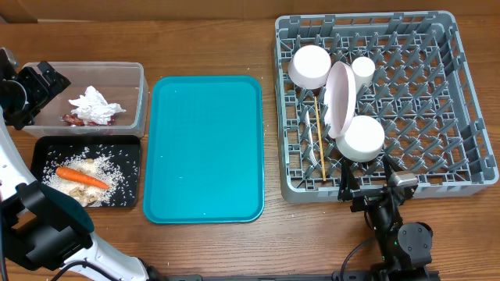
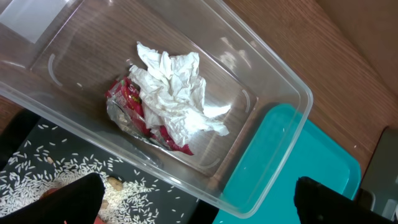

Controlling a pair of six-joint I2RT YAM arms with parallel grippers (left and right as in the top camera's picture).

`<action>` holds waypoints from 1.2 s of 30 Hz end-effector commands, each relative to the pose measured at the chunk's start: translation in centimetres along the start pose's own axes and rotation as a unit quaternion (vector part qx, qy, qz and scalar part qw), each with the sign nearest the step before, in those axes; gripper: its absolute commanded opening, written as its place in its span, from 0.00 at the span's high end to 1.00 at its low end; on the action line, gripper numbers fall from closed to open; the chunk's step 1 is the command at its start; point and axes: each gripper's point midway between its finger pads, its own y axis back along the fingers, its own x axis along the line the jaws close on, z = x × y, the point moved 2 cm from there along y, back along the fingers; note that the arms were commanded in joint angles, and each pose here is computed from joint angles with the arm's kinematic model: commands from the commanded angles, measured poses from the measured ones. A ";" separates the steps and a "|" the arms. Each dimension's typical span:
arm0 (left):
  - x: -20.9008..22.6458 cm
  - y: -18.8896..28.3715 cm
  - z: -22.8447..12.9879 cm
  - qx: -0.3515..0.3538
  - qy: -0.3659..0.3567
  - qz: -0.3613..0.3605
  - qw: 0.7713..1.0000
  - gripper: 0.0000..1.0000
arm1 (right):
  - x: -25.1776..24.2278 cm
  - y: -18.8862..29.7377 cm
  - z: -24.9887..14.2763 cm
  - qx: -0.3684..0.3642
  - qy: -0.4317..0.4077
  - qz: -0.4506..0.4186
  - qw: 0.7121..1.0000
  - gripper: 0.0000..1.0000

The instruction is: Sort waste into correct bins and load items into the dishwasher rack

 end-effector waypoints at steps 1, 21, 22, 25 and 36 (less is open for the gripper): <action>-0.1 -0.4 -0.2 0.005 0.003 0.001 1.000 0.00 | 0.0 0.0 -0.1 -0.003 0.002 0.002 1.000 0.00; -4.0 9.2 -0.3 -0.104 -0.042 -0.016 0.994 0.00 | 0.0 0.0 -0.1 -0.003 0.002 0.002 1.000 0.00; -4.6 10.7 -0.6 -0.121 -0.049 -0.019 0.991 0.00 | 0.0 0.0 -0.1 -0.003 0.002 0.002 1.000 0.00; -6.4 14.4 -1.6 -0.162 -0.071 -0.029 0.984 0.00 | 0.0 0.0 -0.1 -0.003 0.002 0.002 1.000 0.00; -18.7 20.7 -10.0 -0.193 -0.232 -0.150 0.941 0.00 | 0.0 0.0 -0.1 -0.003 0.002 0.002 1.000 0.00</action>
